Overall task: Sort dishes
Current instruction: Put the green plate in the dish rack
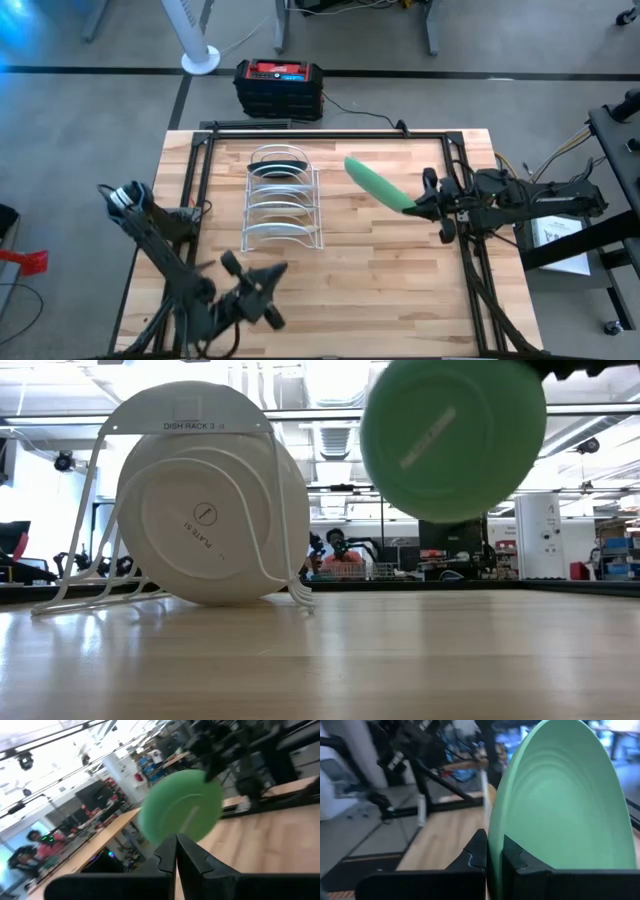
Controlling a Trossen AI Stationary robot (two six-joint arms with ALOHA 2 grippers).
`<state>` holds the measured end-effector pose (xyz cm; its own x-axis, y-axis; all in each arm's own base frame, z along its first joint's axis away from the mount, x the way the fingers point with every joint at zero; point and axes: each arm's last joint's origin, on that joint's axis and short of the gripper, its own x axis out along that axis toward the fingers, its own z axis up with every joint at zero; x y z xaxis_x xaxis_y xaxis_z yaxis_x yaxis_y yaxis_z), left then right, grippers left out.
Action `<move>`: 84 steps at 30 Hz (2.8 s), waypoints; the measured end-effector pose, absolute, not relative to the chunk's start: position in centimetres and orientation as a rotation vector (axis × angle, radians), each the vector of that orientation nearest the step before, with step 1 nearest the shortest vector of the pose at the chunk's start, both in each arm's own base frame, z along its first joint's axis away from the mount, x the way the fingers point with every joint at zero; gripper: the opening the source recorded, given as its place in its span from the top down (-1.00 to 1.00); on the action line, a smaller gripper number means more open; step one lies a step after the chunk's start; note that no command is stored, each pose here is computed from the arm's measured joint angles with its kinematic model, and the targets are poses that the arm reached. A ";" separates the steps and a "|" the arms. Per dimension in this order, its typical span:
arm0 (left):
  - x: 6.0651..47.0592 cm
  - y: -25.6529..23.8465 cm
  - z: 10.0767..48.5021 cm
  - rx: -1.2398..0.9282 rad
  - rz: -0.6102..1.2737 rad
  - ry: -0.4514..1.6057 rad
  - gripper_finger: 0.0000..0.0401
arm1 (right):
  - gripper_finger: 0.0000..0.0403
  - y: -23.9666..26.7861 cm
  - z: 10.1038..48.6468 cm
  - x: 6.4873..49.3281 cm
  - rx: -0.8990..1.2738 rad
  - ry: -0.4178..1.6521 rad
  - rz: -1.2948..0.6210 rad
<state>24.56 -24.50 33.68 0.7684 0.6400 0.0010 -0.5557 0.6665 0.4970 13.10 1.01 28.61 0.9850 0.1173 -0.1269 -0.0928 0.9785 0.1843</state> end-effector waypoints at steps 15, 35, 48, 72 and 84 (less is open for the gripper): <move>30.2 -35.2 28.9 0.439 0.636 0.147 1.00 | 1.00 1.3 28.8 14.4 0.107 0.035 0.194; 30.6 -29.9 22.0 0.181 0.726 0.069 1.00 | 1.00 2.3 29.9 14.2 0.054 -0.184 0.583; 27.9 -22.8 19.3 0.135 0.802 0.058 1.00 | 1.00 2.1 27.3 14.8 0.027 -0.188 0.480; 27.5 -18.5 16.0 0.095 0.891 0.046 1.00 | 1.00 2.8 24.7 18.6 0.108 -0.252 0.763; 27.2 -18.2 15.5 0.086 0.892 0.041 1.00 | 1.00 0.9 23.5 19.9 0.140 -0.202 0.720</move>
